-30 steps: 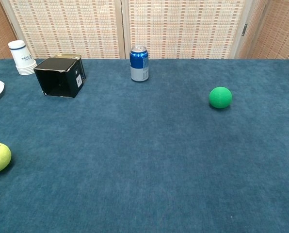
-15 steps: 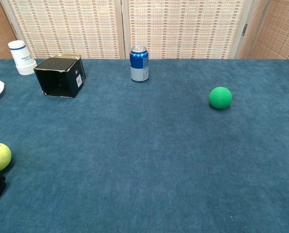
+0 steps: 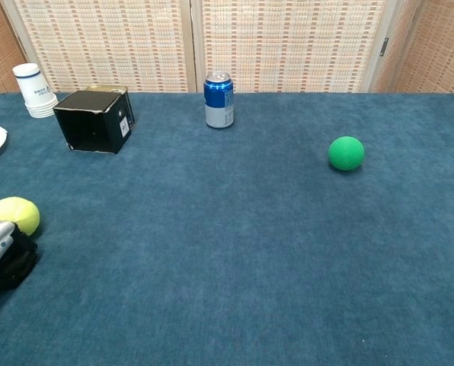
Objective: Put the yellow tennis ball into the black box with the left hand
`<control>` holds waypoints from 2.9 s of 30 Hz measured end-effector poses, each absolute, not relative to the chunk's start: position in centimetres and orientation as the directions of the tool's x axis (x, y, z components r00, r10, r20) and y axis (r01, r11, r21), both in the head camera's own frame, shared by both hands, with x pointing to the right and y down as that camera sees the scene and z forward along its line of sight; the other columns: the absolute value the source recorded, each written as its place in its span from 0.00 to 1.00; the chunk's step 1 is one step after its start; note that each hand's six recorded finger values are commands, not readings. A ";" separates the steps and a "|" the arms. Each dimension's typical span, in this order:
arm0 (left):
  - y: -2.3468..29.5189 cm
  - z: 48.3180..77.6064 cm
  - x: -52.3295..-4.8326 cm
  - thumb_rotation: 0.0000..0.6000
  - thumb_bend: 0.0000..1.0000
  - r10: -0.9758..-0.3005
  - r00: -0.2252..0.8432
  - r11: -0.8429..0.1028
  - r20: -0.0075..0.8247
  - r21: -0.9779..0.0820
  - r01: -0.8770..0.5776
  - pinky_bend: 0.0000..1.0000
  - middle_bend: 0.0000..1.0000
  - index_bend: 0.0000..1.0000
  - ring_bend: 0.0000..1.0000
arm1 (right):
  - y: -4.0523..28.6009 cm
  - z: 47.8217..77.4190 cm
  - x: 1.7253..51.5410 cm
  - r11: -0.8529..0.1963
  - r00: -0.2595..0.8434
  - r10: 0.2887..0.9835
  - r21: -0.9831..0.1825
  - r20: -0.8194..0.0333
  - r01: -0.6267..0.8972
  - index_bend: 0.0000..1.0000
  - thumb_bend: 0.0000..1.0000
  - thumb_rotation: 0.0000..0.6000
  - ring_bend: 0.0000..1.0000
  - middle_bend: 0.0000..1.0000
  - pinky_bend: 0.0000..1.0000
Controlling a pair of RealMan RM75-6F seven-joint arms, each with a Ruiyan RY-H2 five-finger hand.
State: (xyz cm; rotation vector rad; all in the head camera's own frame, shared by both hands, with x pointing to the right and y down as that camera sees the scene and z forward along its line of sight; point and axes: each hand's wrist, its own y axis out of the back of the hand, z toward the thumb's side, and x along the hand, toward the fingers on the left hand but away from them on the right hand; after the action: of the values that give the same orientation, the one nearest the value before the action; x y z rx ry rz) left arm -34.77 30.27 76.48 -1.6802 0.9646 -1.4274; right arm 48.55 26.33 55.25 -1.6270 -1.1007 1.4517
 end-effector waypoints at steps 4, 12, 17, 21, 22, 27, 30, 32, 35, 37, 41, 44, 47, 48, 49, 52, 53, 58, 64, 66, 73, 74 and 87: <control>28.8 77.1 -34.7 1.00 0.69 -0.884 0.099 -0.465 0.456 -0.881 -0.088 1.00 1.00 1.00 1.00 | 26.3 55.3 48.6 -0.407 0.016 0.912 -0.901 -0.409 0.149 0.19 0.00 0.80 0.00 0.04 0.00; 26.3 78.2 -33.7 1.00 0.69 -0.879 0.106 -0.474 0.465 -0.876 -0.091 1.00 1.00 1.00 1.00 | 26.2 55.4 48.6 -0.409 0.009 0.911 -0.901 -0.412 0.147 0.19 0.00 0.80 0.00 0.04 0.00; 23.9 79.1 -32.9 1.00 0.69 -0.872 0.108 -0.486 0.477 -0.869 -0.093 1.00 1.00 1.00 1.00 | 26.1 55.5 48.7 -0.411 0.006 0.910 -0.899 -0.415 0.148 0.19 0.00 0.80 0.00 0.04 0.00; 21.7 79.7 -32.5 1.00 0.69 -0.867 0.110 -0.495 0.485 -0.864 -0.088 1.00 1.00 1.00 1.00 | 26.0 55.6 48.7 -0.413 0.000 0.909 -0.899 -0.418 0.146 0.19 0.00 0.80 0.00 0.04 0.00; 21.2 79.8 -32.4 1.00 0.69 -0.866 0.109 -0.497 0.488 -0.863 -0.087 1.00 1.00 1.00 1.00 | 25.9 55.6 48.7 -0.413 -0.001 0.908 -0.899 -0.418 0.146 0.19 0.00 0.80 0.00 0.04 0.00; 18.2 80.3 -32.1 1.00 0.69 -0.859 0.108 -0.509 0.500 -0.857 -0.079 1.00 1.00 1.00 1.00 | 25.8 55.7 48.9 -0.413 -0.012 0.908 -0.899 -0.419 0.145 0.19 0.00 0.80 0.00 0.04 0.00; 16.6 80.2 -31.9 1.00 0.69 -0.861 0.116 -0.505 0.495 -0.860 -0.072 1.00 1.00 1.00 1.00 | 25.7 55.9 48.9 -0.416 -0.020 0.906 -0.898 -0.422 0.142 0.19 0.00 0.80 0.00 0.04 0.00; 15.7 80.2 -31.6 1.00 0.69 -0.862 0.126 -0.502 0.492 -0.862 -0.066 1.00 1.00 1.00 1.00 | 25.6 56.0 48.9 -0.418 -0.023 0.905 -0.897 -0.425 0.140 0.19 0.00 0.80 0.00 0.04 0.00; 14.5 79.8 -31.3 1.00 0.67 -0.868 0.140 -0.488 0.476 -0.871 -0.058 1.00 1.00 1.00 1.00 | 25.5 56.1 48.7 -0.422 -0.025 0.903 -0.897 -0.429 0.134 0.19 0.00 0.80 0.00 0.04 0.00; 14.1 79.8 -31.2 1.00 0.65 -0.869 0.145 -0.485 0.473 -0.872 -0.063 1.00 1.00 1.00 1.00 | 25.5 56.2 48.6 -0.425 -0.025 0.902 -0.896 -0.431 0.132 0.19 0.00 0.80 0.00 0.04 0.00; 13.5 80.3 -31.3 0.54 0.46 -0.845 0.168 -0.520 0.508 -0.853 -0.040 0.54 0.55 0.70 0.46 | 25.6 56.2 48.4 -0.427 -0.021 0.901 -0.895 -0.433 0.128 0.19 0.00 0.80 0.00 0.04 0.00; 13.4 81.3 -31.8 0.46 0.40 -0.799 0.177 -0.584 0.575 -0.811 0.001 0.06 0.10 0.33 0.03 | 25.7 56.3 48.3 -0.435 -0.012 0.898 -0.891 -0.440 0.128 0.19 0.00 0.80 0.00 0.04 0.00; 12.9 81.8 -32.7 0.36 0.38 -0.762 0.173 -0.629 0.624 -0.777 0.034 0.00 0.00 0.23 0.00 | 25.8 56.3 48.2 -0.439 -0.007 0.897 -0.890 -0.443 0.127 0.19 0.00 0.80 0.00 0.04 0.00; 12.7 81.8 -32.9 0.31 0.37 -0.760 0.172 -0.631 0.627 -0.775 0.040 0.00 0.00 0.22 0.00 | 25.8 56.3 48.2 -0.439 -0.005 0.896 -0.889 -0.443 0.126 0.19 0.00 0.80 0.00 0.04 0.00; 12.5 81.7 -33.0 0.28 0.37 -0.762 0.173 -0.627 0.624 -0.778 0.044 0.00 0.00 0.21 0.00 | 25.8 56.4 48.2 -0.440 -0.005 0.896 -0.889 -0.444 0.126 0.19 0.00 0.80 0.00 0.04 0.00; 11.6 80.8 -33.3 0.22 0.37 -0.790 0.185 -0.588 0.585 -0.808 0.045 0.00 0.00 0.18 0.00 | 25.7 56.5 48.2 -0.444 -0.008 0.894 -0.888 -0.448 0.125 0.19 0.00 0.80 0.00 0.04 0.00; 11.3 80.3 -33.4 0.21 0.37 -0.803 0.190 -0.568 0.564 -0.822 0.043 0.00 0.00 0.18 0.00 | 25.7 56.5 48.2 -0.446 -0.008 0.893 -0.887 -0.450 0.123 0.19 0.00 0.80 0.00 0.04 0.00; 10.4 79.1 -34.6 0.16 0.37 -0.837 0.176 -0.520 0.517 -0.853 0.033 0.00 0.00 0.16 0.00 | 25.8 56.6 47.9 -0.453 0.002 0.890 -0.884 -0.456 0.119 0.19 0.00 0.80 0.00 0.04 0.00; 10.8 79.6 -35.2 0.16 0.37 -0.821 0.160 -0.548 0.548 -0.835 0.043 0.00 0.00 0.14 0.00 | 25.9 56.5 47.8 -0.451 0.007 0.891 -0.885 -0.453 0.119 0.18 0.00 0.80 0.00 0.04 0.00; 11.0 79.7 -35.2 0.16 0.36 -0.818 0.161 -0.553 0.552 -0.832 0.045 0.00 0.00 0.13 0.00 | 25.9 56.5 47.9 -0.447 0.006 0.893 -0.886 -0.450 0.122 0.18 0.00 0.80 0.00 0.04 0.00; 11.1 79.8 -34.9 0.17 0.36 -0.814 0.168 -0.557 0.556 -0.829 0.044 0.00 0.00 0.12 0.00 | 25.9 56.3 48.0 -0.440 0.005 0.897 -0.889 -0.443 0.125 0.18 0.00 0.80 0.00 0.04 0.00; 11.1 79.8 -34.9 0.17 0.35 -0.814 0.168 -0.558 0.557 -0.829 0.043 0.00 0.00 0.12 0.00 | 25.9 56.3 48.0 -0.438 0.005 0.897 -0.890 -0.441 0.126 0.18 0.00 0.80 0.00 0.04 0.00; 11.9 79.4 -35.9 0.18 0.35 -0.834 0.137 -0.539 0.535 -0.842 0.010 0.00 0.00 0.12 0.00 | 25.8 56.2 48.1 -0.435 0.007 0.899 -0.891 -0.437 0.130 0.18 0.00 0.80 0.00 0.04 0.00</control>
State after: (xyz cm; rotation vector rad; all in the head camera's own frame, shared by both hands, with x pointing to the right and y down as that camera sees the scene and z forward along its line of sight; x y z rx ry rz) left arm -35.95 11.94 79.44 -1.6970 0.8029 -1.4864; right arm 48.10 25.80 56.17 -1.6293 -1.0741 1.4907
